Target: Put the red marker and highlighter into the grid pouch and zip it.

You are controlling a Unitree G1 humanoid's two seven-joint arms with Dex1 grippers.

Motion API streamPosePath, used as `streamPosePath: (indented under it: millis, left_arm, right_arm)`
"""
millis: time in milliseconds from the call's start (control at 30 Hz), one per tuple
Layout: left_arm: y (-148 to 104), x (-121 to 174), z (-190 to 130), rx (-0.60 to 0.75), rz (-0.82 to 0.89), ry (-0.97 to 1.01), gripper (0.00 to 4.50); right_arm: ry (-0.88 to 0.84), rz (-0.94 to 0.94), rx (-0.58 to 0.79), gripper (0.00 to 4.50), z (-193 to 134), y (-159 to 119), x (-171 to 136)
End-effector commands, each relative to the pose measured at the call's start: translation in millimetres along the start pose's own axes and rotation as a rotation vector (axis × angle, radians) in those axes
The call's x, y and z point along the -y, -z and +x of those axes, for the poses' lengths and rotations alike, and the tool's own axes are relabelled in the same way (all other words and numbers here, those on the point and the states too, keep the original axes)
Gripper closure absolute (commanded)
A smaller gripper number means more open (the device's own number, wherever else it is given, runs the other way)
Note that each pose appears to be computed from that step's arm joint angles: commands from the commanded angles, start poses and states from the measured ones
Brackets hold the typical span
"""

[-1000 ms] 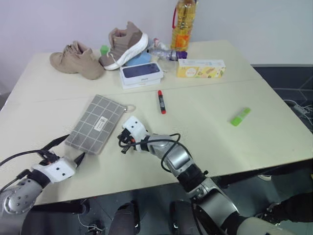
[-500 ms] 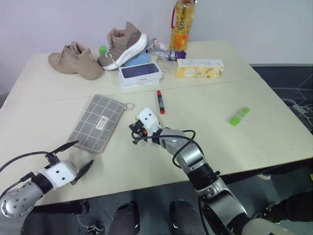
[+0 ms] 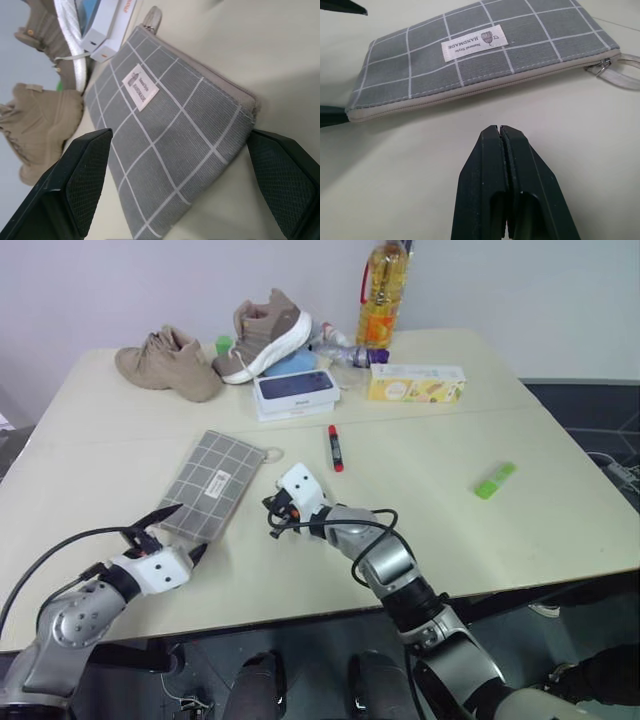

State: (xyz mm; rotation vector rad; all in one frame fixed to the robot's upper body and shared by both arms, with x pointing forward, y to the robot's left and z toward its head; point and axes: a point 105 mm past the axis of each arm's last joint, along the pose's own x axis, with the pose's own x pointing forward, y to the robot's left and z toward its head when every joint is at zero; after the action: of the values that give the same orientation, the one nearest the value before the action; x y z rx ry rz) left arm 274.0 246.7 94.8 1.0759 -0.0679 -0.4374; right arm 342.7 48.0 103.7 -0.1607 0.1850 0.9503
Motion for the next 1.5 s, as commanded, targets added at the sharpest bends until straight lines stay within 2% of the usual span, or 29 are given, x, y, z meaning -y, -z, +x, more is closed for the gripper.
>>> streamPosePath:
  millis: [33, 100, 333, 367, 533, 633, 767, 833, 933, 1100, 1133, 1500]
  left_arm:
    - [20.2, 13.7, 1.5, -0.086, 0.001, 0.023, 0.25]
    - [21.6, 5.8, 5.5, -0.087, 0.009, -0.025, 0.76]
    - [17.9, -5.1, 12.4, -0.053, 0.017, -0.091, 4.36]
    - [17.3, -5.9, 12.5, -0.048, 0.017, -0.098, 4.47]
    - [9.5, -14.1, 11.8, -0.001, -0.005, -0.143, 4.47]
    - [-5.1, -24.7, 11.2, 0.063, -0.073, -0.192, 4.47]
    - [-44.3, -32.5, 14.3, 0.230, -0.401, -0.196, 4.47]
    - [-54.0, -31.8, 14.9, 0.258, -0.484, -0.167, 4.47]
    - [-71.1, -30.1, 16.7, 0.307, -0.569, -0.105, 4.50]
    - [-80.7, -26.8, 19.2, 0.330, -0.613, -0.047, 4.50]
    - [-81.4, -26.1, 20.2, 0.332, -0.613, -0.040, 4.50]
    - [-88.3, -14.4, 21.9, 0.359, -0.590, 0.047, 4.50]
  right_arm:
    - [0.001, -0.023, 0.083, 4.48, -1.8, -22.7, -2.0]
    - [0.006, -0.022, 0.087, 4.50, -2.5, -23.2, -0.8]
    - [-0.002, -0.027, 0.100, 4.50, -3.8, -25.2, -2.6]
    - [-0.002, -0.027, 0.100, 4.50, -3.9, -25.3, -2.6]
    - [0.012, -0.031, 0.106, 4.50, -5.8, -26.3, 0.6]
    - [0.069, -0.034, 0.119, 4.50, -11.3, -30.5, 15.8]
    - [0.122, -0.073, 0.176, 4.50, -33.3, -48.0, 43.6]
    - [0.108, -0.067, 0.203, 4.50, -42.9, -54.1, 49.1]
    - [0.112, -0.133, 0.213, 3.61, -67.2, -62.3, 67.2]
    - [0.139, -0.255, 0.177, 1.11, -89.7, -67.5, 82.7]
    - [0.157, -0.274, 0.169, 0.75, -93.6, -68.7, 87.6]
    - [0.250, -0.312, 0.132, 0.75, -89.2, -66.9, 109.6]
